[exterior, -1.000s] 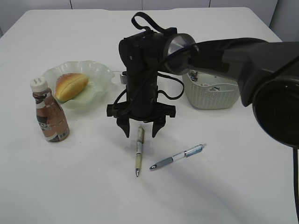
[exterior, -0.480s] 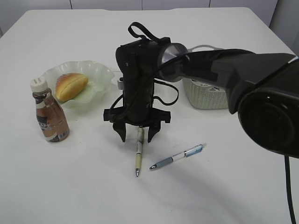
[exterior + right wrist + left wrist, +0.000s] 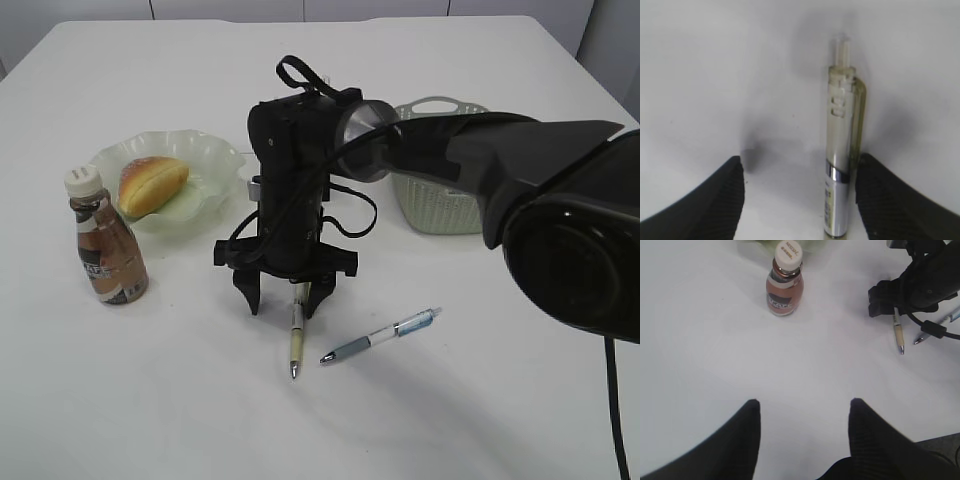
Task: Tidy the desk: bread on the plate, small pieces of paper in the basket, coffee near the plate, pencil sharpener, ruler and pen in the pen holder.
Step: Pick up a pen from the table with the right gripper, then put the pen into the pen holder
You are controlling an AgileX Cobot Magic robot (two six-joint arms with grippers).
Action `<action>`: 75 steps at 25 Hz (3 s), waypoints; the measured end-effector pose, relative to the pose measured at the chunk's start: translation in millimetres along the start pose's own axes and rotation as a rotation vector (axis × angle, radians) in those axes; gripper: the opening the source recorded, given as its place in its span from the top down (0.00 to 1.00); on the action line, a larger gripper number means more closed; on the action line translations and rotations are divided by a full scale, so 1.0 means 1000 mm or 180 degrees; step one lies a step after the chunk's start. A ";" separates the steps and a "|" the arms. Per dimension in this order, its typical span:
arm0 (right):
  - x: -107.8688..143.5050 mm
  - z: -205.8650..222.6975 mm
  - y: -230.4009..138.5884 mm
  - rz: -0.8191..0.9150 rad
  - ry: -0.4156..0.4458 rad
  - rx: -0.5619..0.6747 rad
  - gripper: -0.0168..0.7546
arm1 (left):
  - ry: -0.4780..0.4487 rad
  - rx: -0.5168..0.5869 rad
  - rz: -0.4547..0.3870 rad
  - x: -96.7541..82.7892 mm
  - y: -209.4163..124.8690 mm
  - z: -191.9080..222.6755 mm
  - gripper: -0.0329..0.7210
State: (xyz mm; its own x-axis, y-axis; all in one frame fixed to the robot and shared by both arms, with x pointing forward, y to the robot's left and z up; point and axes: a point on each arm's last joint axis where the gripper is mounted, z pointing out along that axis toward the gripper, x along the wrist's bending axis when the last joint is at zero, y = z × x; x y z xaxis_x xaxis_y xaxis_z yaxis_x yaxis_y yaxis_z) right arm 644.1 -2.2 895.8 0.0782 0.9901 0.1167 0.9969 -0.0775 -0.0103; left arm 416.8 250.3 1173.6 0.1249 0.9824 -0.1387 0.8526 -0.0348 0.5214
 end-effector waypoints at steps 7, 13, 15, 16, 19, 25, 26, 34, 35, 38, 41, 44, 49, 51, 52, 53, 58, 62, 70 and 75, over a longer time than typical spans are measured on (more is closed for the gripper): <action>-0.001 0.000 0.000 -0.0163 -0.0018 -0.0013 0.28 | 0.0007 -0.0001 0.0002 0.000 0.000 0.000 0.44; -0.001 0.000 0.001 -0.0271 -0.0050 -0.0036 0.28 | 0.0018 -0.0003 0.0006 0.001 0.000 0.000 0.44; -0.002 0.000 0.002 -0.0300 -0.0081 -0.0058 0.28 | 0.0018 -0.0003 0.0006 0.001 0.000 0.000 0.44; -0.003 0.000 0.002 -0.0306 -0.0094 -0.0067 0.28 | 0.0018 -0.0003 0.0006 0.001 0.000 0.000 0.44; -0.003 0.000 0.002 -0.0319 -0.0106 -0.0075 0.28 | 0.0018 -0.0003 0.0006 0.001 0.000 0.000 0.44; -0.003 0.000 0.002 -0.0420 -0.0107 -0.0074 0.29 | 0.0024 -0.0004 0.0008 0.001 0.000 0.000 0.46; -0.003 0.000 0.002 -0.0426 -0.0108 -0.0074 0.30 | 0.0024 -0.0004 0.0008 0.001 0.000 0.000 0.46; -0.003 0.001 0.002 -0.0454 -0.0116 -0.0070 0.82 | 0.0024 -0.0004 0.0008 0.001 0.000 0.000 0.46; -0.003 0.001 0.002 -0.0467 -0.0117 -0.0070 0.84 | 0.0024 -0.0004 0.0008 0.001 0.000 0.000 0.46; -0.003 0.001 0.003 -0.0519 -0.0113 -0.0075 0.85 | 0.0024 -0.0004 0.0008 0.001 0.000 0.000 0.46; -0.003 0.001 0.003 -0.0547 -0.0119 -0.0078 0.86 | 0.0024 -0.0004 0.0008 0.001 0.000 0.000 0.46; -0.002 -0.002 0.004 -0.0571 -0.0098 -0.0108 0.86 | 0.0024 -0.0004 0.0008 0.001 0.000 0.000 0.46; 0.003 -0.023 0.006 -0.0850 -0.0016 -0.0252 0.86 | 0.0024 -0.0004 0.0008 0.001 0.000 0.000 0.46; 0.003 -0.032 0.006 -0.0964 0.0001 -0.0312 0.86 | 0.0024 -0.0004 0.0008 0.001 0.000 0.000 0.46; 0.003 -0.035 0.006 -0.1033 -0.0005 -0.0333 0.86 | 0.0024 -0.0004 0.0008 0.001 0.000 0.000 0.47; 0.004 -0.039 0.006 -0.1090 0.0000 -0.0361 0.86 | 0.0024 -0.0004 0.0008 0.001 0.000 0.000 0.47; 0.002 -0.058 0.003 -0.1394 -0.0003 -0.0449 0.86 | 0.0024 -0.0004 0.0008 0.001 0.000 0.000 0.47; -0.008 -0.081 -0.001 -0.1594 -0.0208 -0.0603 0.86 | 0.0024 -0.0004 0.0008 0.001 0.000 0.000 0.47; -0.030 -0.131 -0.029 -0.1732 -0.0193 -0.1052 0.86 | 0.0024 -0.0004 0.0008 0.001 0.000 0.000 0.48; -0.052 -0.153 -0.061 -0.1972 0.0056 -0.1639 0.86 | 0.0024 -0.0004 0.0008 0.001 0.000 0.000 0.48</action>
State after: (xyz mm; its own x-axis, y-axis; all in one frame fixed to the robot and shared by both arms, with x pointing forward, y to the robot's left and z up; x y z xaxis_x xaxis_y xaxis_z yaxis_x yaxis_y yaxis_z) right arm 579.5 -66.5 1042.6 -0.4933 0.8692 -0.0331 0.7343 0.4365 0.5199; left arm 416.9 250.9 1173.6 0.1231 0.9837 -0.1311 0.8516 -0.0369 0.5228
